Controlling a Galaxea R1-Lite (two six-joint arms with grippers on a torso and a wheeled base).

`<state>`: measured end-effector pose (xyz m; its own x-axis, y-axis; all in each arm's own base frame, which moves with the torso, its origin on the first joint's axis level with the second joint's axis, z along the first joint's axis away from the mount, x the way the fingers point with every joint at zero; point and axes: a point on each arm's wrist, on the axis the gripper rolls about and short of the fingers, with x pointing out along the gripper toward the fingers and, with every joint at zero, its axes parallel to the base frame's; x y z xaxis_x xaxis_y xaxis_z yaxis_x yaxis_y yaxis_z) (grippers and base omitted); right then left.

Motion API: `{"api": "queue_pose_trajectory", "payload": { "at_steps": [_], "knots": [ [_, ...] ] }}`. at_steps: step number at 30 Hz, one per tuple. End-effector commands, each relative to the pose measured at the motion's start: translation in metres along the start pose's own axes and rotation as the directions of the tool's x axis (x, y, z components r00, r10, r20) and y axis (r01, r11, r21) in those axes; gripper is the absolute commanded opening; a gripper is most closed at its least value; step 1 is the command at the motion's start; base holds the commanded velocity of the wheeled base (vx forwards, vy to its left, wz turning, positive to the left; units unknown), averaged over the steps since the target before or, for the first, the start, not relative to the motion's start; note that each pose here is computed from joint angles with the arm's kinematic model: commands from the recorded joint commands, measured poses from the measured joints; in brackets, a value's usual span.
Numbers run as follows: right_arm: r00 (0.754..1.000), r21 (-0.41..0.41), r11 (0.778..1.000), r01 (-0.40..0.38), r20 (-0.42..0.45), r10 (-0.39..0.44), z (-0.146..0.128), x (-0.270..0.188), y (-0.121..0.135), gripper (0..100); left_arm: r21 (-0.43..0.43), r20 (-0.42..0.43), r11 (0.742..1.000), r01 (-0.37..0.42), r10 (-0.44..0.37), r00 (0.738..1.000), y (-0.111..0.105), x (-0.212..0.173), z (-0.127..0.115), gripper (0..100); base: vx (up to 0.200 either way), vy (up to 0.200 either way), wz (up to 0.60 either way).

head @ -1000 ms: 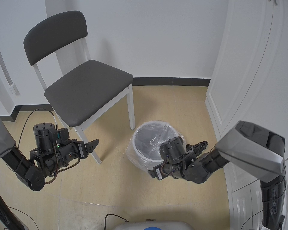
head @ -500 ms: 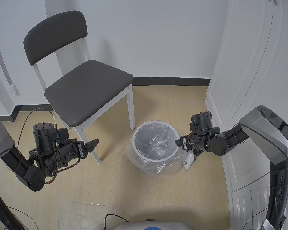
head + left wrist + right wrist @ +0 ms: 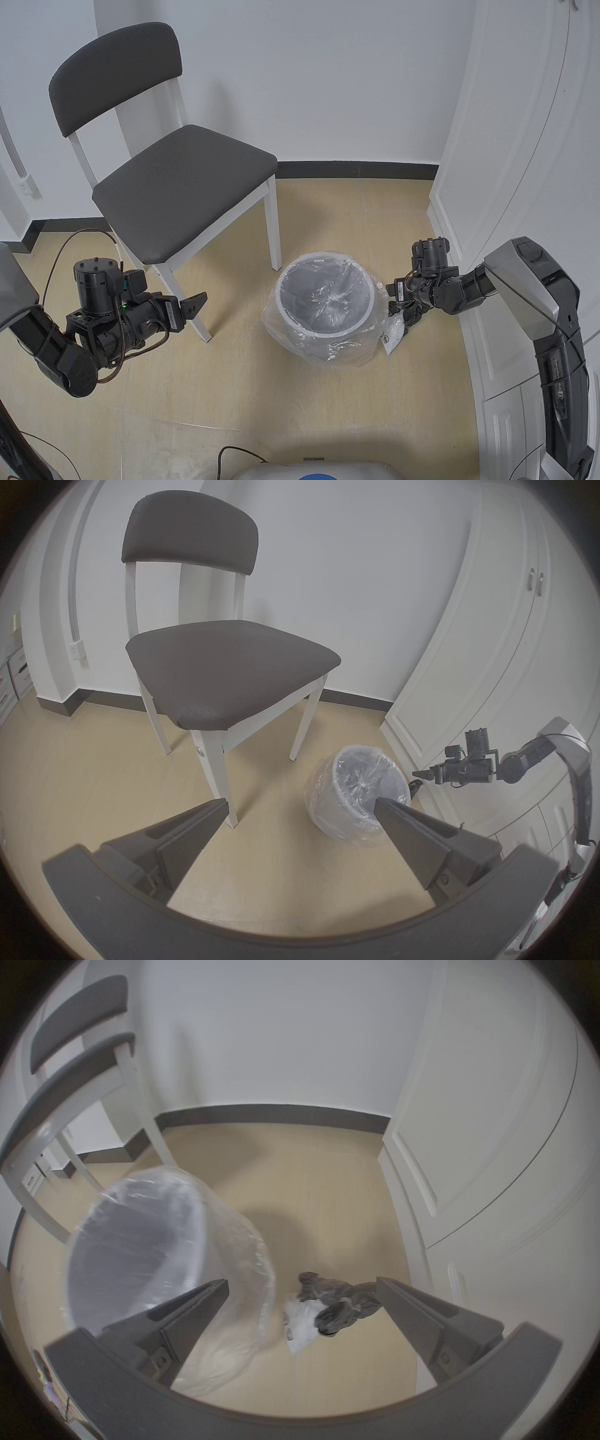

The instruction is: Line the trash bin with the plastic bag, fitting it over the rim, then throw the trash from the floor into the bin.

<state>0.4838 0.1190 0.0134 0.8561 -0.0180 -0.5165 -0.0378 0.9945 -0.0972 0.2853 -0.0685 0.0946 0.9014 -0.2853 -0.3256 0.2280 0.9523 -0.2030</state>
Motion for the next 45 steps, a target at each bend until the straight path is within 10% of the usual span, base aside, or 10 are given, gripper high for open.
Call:
{"api": "queue_pose_trajectory", "payload": {
  "at_steps": [1,27,45],
  "knots": [
    [0.995,-0.023,0.999,0.031,-0.091,-0.033,-0.037,0.042,-0.012,100,-0.003,-0.03,1.0,-0.009,0.009,1.0,0.003,0.008,-0.008,100,0.0,0.0,0.0],
    [0.984,-0.151,0.985,-0.08,-0.171,0.054,-0.085,0.091,0.021,100,-0.009,-0.069,0.999,-0.031,0.031,0.997,0.011,0.024,-0.018,100,0.0,0.0,0.0],
    [0.995,-0.126,0.991,-0.05,-0.096,0.038,-0.019,0.043,-0.001,100,-0.009,-0.062,0.999,-0.032,0.031,0.998,0.011,0.021,-0.016,100,0.0,0.0,0.0]
  ]
}}
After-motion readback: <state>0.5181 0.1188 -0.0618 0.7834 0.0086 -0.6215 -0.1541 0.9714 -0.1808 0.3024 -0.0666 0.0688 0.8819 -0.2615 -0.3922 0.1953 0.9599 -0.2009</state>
